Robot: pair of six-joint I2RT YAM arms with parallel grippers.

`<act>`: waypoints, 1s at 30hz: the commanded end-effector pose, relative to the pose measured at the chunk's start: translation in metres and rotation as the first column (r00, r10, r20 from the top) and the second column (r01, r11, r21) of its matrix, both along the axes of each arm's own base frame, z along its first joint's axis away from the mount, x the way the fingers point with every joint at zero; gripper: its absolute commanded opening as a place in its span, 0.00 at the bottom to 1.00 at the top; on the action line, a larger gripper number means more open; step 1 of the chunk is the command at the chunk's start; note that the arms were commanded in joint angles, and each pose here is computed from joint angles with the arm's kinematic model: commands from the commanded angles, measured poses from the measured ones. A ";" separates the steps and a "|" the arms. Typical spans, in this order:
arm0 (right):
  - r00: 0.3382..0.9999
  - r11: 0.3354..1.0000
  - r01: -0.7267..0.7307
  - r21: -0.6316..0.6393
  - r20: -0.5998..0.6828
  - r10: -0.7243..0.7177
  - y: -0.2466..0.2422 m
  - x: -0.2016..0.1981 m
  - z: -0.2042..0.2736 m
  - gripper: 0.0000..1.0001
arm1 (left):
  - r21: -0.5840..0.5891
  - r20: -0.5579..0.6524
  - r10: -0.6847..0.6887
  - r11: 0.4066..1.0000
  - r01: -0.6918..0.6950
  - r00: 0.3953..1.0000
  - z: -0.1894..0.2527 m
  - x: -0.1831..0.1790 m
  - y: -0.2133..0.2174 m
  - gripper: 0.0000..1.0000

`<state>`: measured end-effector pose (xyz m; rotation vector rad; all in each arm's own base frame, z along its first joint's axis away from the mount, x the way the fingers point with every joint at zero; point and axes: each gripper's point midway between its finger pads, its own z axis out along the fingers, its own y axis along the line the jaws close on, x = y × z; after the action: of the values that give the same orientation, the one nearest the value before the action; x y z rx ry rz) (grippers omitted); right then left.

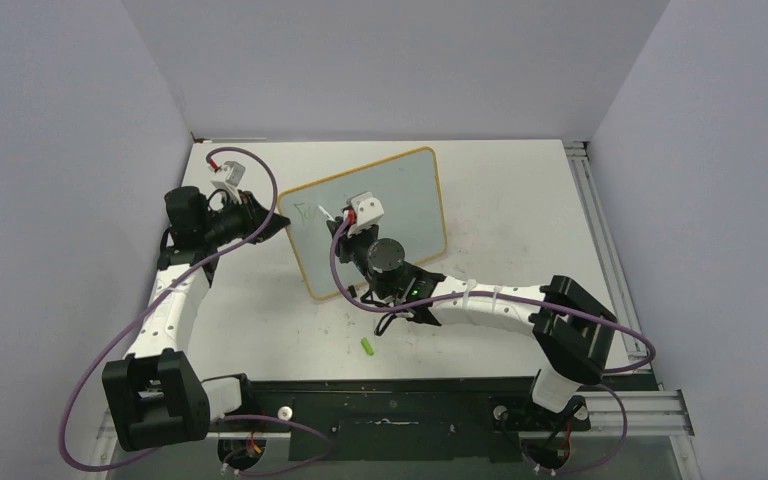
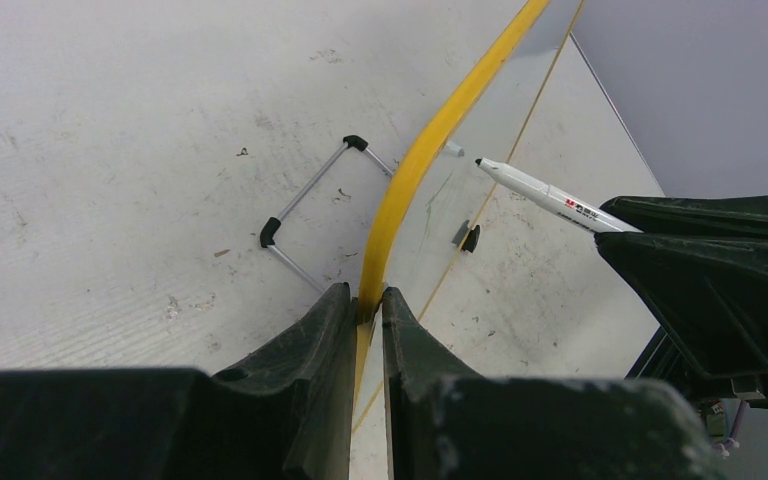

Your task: Write a sentence on the whiteboard

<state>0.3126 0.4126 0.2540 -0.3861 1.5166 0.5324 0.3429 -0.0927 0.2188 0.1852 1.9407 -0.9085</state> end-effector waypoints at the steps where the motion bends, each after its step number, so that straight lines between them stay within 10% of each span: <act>1: 0.999 0.998 -0.025 0.065 0.028 0.024 0.008 0.004 0.025 0.05 | 0.016 0.039 -0.007 1.000 0.006 0.999 0.014 0.000 -0.001 0.00; 30: 0.999 0.999 -0.026 -0.037 -0.030 0.024 0.003 -0.005 -0.016 0.05 | 0.017 0.043 -0.006 1.000 0.005 0.999 0.015 -0.001 0.000 0.00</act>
<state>0.3050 0.4238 0.2333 -0.4717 1.5541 0.5500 0.3436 -0.0915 0.2179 0.1821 1.9431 -0.8992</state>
